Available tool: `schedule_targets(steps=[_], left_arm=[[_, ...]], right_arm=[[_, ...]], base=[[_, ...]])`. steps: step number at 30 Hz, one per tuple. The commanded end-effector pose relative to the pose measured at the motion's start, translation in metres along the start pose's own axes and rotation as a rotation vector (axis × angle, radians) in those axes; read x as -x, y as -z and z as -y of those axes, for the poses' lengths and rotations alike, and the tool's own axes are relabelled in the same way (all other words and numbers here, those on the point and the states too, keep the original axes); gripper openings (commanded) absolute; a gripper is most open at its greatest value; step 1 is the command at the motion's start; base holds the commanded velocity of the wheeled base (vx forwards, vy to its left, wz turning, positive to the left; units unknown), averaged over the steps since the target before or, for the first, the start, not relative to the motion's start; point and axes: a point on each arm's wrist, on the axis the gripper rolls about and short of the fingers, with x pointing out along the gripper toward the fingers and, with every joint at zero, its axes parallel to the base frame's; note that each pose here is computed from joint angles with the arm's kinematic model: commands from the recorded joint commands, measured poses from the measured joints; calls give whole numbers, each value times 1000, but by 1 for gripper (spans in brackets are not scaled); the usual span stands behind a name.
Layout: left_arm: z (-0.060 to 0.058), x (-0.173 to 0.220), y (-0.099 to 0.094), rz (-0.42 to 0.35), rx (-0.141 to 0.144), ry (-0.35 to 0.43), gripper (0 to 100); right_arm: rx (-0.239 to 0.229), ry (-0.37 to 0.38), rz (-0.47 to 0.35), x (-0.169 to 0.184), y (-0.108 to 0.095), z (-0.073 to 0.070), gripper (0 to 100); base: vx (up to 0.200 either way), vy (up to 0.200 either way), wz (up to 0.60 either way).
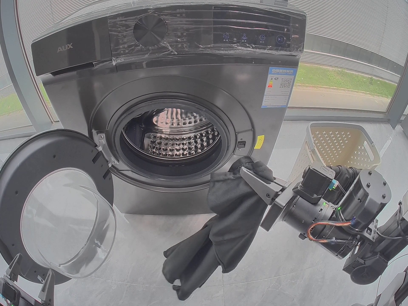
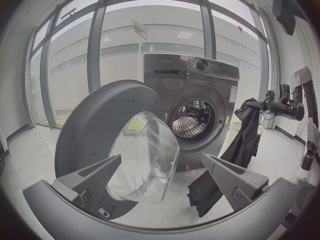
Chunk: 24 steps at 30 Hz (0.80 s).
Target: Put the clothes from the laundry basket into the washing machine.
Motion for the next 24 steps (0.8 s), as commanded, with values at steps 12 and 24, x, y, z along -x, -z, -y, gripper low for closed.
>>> schedule_targets(steps=[12, 24], left_arm=[[0, 0, 5, 0, 1, 0, 100], [0, 0, 5, 0, 1, 0, 100]], right_arm=[[1, 12, -6, 0, 1, 3, 0], [2, 12, 1, 1, -1, 3, 0]], base=[[0, 0, 0], [0, 0, 0]])
